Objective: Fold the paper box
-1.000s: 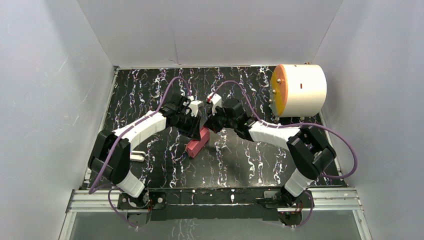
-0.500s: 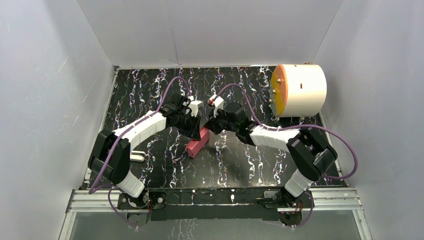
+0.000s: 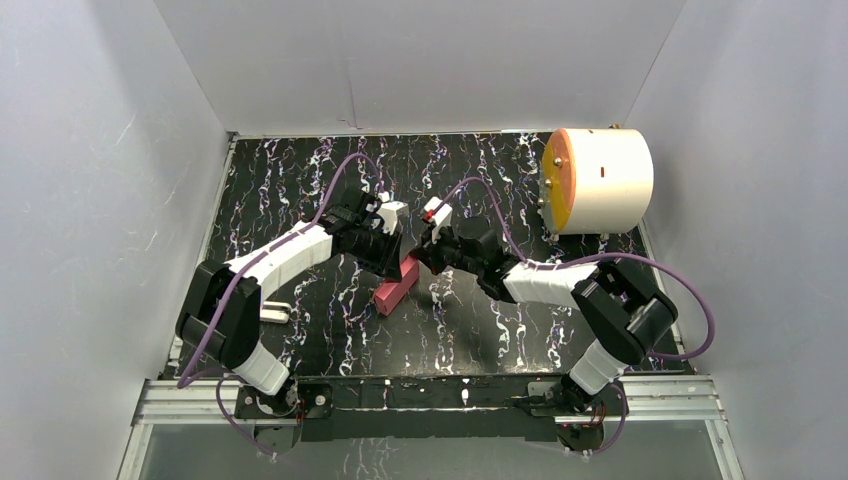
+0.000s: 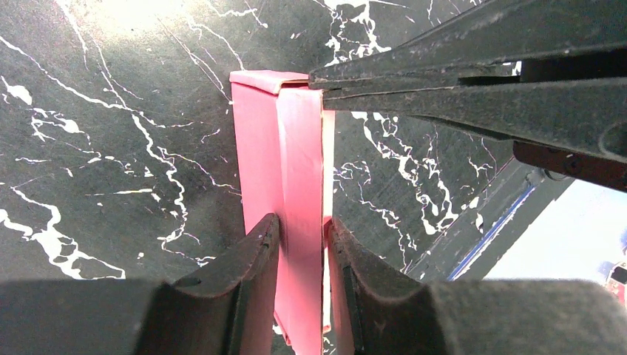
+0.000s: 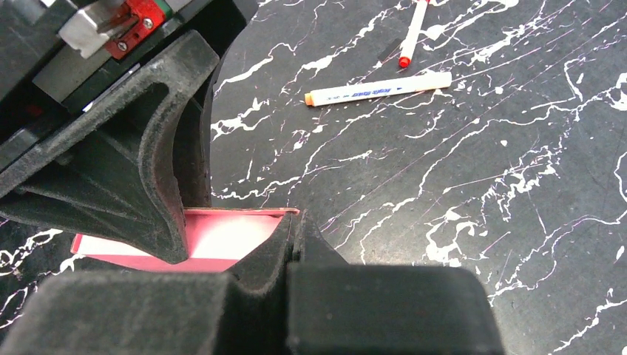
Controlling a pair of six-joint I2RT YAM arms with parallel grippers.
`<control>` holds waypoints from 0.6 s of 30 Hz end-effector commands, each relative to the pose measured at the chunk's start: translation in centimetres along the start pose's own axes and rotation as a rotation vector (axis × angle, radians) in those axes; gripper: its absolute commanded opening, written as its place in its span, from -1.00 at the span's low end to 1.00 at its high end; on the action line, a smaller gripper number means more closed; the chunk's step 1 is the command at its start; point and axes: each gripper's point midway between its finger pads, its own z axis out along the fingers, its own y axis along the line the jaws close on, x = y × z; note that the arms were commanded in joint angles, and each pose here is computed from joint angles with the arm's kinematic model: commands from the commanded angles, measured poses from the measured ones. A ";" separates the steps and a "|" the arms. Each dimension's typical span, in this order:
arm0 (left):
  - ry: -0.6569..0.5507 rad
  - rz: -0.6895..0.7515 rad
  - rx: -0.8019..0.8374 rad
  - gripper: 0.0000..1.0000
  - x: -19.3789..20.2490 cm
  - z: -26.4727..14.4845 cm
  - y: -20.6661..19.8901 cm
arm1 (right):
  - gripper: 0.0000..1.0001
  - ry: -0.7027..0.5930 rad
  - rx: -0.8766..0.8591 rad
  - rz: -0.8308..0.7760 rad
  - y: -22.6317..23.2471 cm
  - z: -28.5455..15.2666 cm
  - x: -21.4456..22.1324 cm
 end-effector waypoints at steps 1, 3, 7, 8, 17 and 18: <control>-0.047 0.061 0.019 -0.95 -0.8 -0.6 -0.4 | -1.00 0.162 -0.033 -0.015 0.9 -0.9 5.7; -0.043 0.071 0.024 -0.95 -0.7 -0.6 -0.4 | -1.00 0.161 -0.040 -0.044 0.8 -0.8 5.7; -0.029 0.078 0.027 -0.95 -0.4 -0.5 -0.4 | -1.00 0.151 -0.038 -0.096 0.6 -0.9 4.5; -0.025 0.079 0.023 -0.94 -0.4 -0.4 -0.3 | -1.00 0.151 -0.038 -0.107 0.6 -0.9 4.3; -0.008 0.074 0.017 -0.95 -0.1 -0.3 -0.1 | -1.00 0.154 -0.046 -0.146 0.5 -0.9 4.2; -0.009 0.072 0.019 -0.94 -0.2 -0.3 -0.2 | -1.00 0.155 -0.048 -0.143 0.6 -0.9 4.2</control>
